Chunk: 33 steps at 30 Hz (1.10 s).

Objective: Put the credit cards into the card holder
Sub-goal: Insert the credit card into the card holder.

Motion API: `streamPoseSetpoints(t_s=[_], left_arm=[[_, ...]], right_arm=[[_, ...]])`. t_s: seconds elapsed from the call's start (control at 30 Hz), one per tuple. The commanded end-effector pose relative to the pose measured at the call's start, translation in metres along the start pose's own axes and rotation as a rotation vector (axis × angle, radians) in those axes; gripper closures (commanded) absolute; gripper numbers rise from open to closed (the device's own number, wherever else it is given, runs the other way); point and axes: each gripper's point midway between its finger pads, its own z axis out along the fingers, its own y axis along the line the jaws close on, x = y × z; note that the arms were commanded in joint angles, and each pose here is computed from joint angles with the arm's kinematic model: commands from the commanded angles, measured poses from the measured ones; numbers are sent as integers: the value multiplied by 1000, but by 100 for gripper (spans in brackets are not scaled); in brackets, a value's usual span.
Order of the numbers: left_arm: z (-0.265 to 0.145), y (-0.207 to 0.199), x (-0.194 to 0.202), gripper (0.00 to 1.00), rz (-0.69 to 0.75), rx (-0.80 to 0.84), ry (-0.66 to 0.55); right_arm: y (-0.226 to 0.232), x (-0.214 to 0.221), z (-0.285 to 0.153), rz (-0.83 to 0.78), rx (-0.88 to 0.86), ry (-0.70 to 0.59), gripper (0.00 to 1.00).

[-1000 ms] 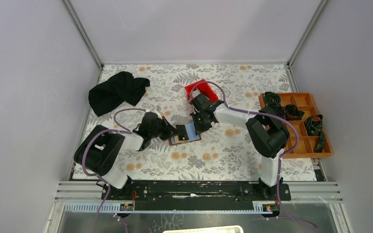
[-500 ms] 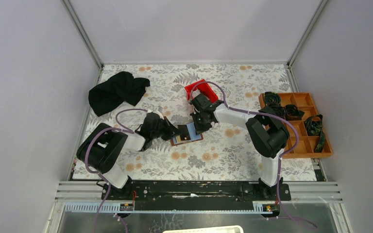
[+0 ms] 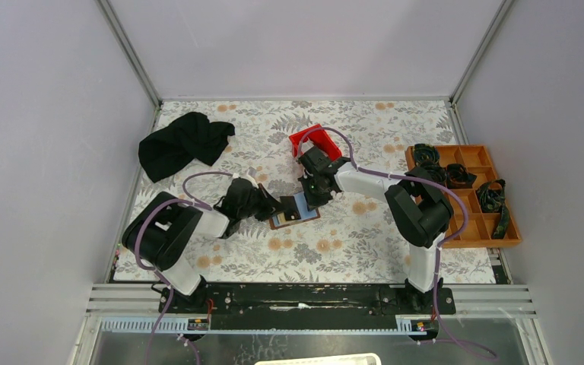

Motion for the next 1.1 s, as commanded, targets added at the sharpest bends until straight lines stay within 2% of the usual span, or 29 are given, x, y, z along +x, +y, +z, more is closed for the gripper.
streamPoseSetpoints(t_s=[0.0, 0.2, 0.53, 1.07], left_arm=[[0, 31, 22, 100, -8, -99, 47], [0, 33, 23, 100, -8, -108, 48], [0, 35, 22, 100, -4, -120, 48], [9, 28, 24, 100, -80, -75, 43]], right_arm=[[-23, -4, -4, -34, 139, -18, 100], [-42, -6, -9, -53, 242, -36, 100], [-55, -10, -9, -86, 316, -37, 100], [-43, 14, 5, -89, 223, 53, 100]])
